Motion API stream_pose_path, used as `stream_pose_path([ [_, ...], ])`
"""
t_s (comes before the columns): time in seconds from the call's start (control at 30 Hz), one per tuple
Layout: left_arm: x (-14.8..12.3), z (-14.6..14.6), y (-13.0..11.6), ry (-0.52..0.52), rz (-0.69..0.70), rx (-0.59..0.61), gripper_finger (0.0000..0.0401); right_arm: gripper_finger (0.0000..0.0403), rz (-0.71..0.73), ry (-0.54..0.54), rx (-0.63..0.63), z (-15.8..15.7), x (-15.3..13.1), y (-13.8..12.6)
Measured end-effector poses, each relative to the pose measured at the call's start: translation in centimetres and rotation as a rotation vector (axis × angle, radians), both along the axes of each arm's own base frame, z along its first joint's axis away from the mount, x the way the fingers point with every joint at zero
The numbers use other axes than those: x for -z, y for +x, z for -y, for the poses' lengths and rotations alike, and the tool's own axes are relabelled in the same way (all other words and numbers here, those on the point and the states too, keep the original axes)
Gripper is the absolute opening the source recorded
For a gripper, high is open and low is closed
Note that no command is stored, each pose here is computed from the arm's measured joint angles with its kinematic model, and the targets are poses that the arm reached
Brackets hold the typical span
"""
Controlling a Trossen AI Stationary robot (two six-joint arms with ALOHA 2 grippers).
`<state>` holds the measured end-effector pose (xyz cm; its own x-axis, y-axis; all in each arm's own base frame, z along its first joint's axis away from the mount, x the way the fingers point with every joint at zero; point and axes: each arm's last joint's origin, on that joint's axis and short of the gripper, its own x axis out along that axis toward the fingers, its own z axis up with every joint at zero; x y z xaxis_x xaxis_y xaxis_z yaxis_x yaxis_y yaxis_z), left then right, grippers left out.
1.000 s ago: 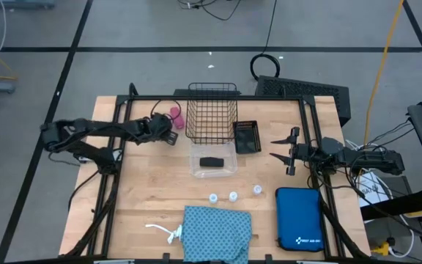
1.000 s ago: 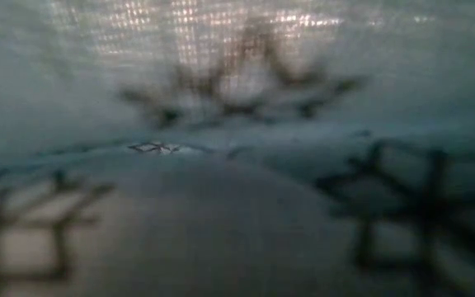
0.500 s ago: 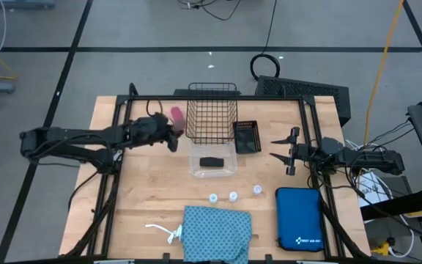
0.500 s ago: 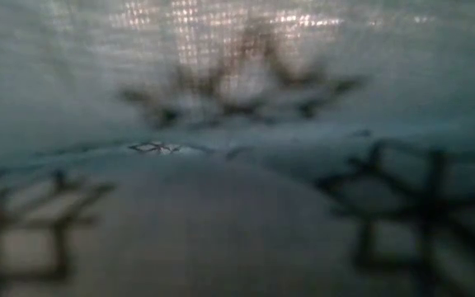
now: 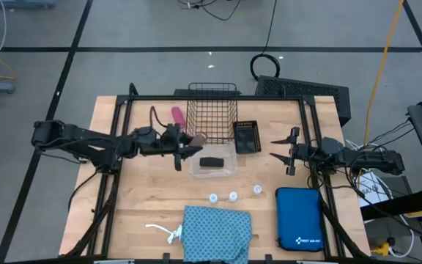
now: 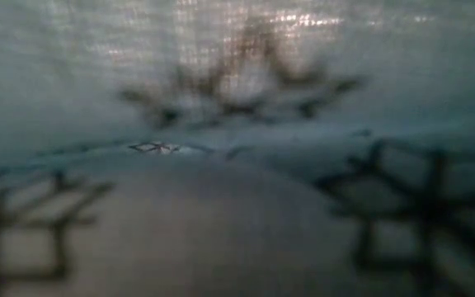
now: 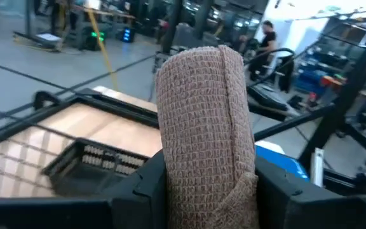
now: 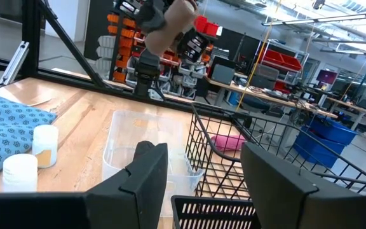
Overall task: Pick & Place Medicine items
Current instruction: Put the brown bandage into the transparent bin
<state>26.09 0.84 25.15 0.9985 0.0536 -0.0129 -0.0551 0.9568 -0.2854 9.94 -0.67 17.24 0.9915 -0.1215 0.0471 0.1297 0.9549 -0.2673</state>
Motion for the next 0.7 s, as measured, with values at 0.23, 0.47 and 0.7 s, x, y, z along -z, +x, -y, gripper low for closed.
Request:
stream_pose_path([
  [0.23, 0.1, 0.3, 3.5, 0.063, -0.269, 0.028, 0.0157, 0.019, -0.001, 0.0, 0.0, 0.0, 0.0, 0.0],
  [0.47, 2.9, 1.3, 6.4, 0.167, -0.462, 0.093, 0.0157, 0.0192, 0.0, 0.0, 0.0, 0.0, 0.0, 0.0],
  [0.7, 5.7, 1.5, 7.5, 0.196, -0.551, 0.116, 0.0157, 0.019, 0.0, 0.0, 0.0, 0.0, 0.0, 0.0],
])
